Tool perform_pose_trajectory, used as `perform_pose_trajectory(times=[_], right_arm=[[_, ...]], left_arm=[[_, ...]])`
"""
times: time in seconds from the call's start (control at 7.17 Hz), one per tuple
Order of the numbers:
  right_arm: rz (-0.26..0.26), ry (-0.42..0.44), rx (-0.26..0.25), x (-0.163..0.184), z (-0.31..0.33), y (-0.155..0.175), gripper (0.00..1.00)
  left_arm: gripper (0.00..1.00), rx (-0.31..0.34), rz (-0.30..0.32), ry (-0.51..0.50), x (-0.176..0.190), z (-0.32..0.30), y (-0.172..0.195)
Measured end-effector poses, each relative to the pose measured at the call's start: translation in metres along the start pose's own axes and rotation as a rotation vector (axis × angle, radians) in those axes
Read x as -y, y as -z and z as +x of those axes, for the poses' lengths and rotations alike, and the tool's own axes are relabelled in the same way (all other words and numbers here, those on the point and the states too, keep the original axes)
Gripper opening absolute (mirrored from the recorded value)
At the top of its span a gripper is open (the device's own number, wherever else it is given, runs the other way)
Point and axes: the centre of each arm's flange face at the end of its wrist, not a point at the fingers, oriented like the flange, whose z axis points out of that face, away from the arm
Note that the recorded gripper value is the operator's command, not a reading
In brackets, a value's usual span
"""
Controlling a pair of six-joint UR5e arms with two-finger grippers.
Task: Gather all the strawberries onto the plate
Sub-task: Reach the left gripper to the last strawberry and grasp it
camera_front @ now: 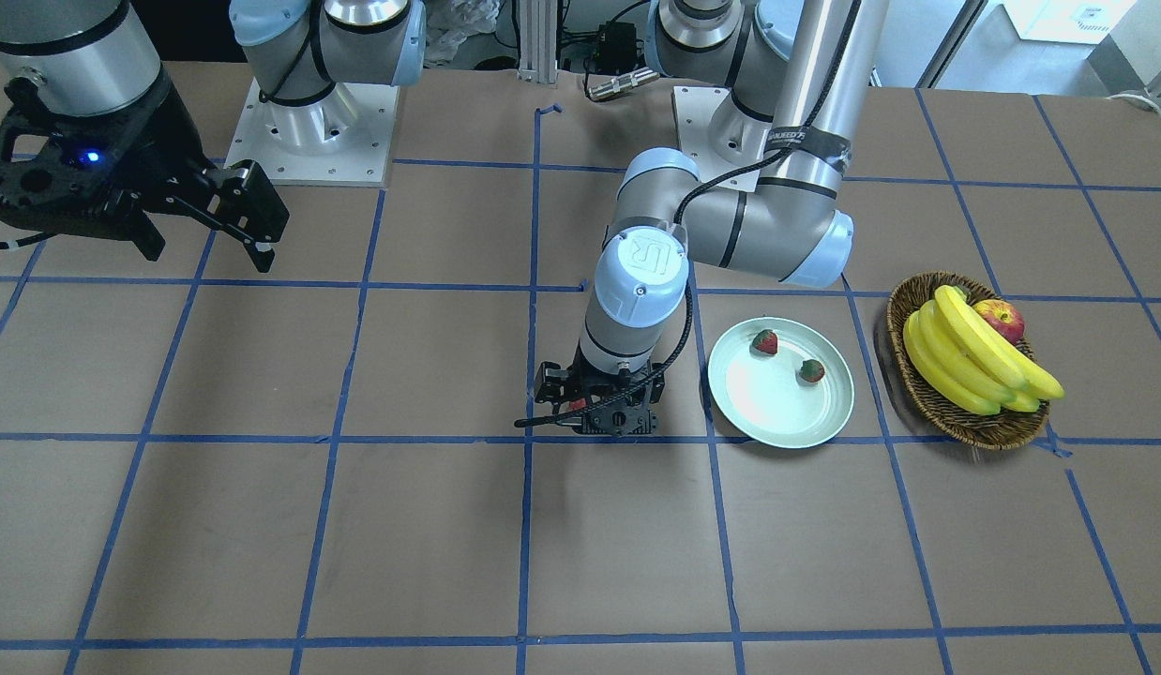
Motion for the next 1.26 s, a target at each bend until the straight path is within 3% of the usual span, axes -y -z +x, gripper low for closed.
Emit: perform_pose_trajectory(times=[0.14,0.42,0.7,0.98,1.26], right_arm=[[0.0,0.0,0.0,0.0,0.0,0.0,1.0],[0.001,0.0,0.0,0.0,0.0,0.0,1.0],[0.002,0.0,0.0,0.0,0.0,0.0,1.0],[0.002,0.0,0.0,0.0,0.0,0.0,1.0],[0.002,0.0,0.0,0.001,0.0,0.0,1.0]], left_arm=[[0.76,0.009,-0.018,0.015,-0.001,0.006,-0.013],[0.33,0.022,-0.042,0.034,-0.005,0.014,-0.029],[0.08,0.024,-0.043,0.028,-0.006,0.016,-0.029],[0.1,0.051,-0.021,-0.01,-0.007,0.012,-0.016],[0.11,0.132,-0.059,-0.063,-0.006,-0.019,0.006]])
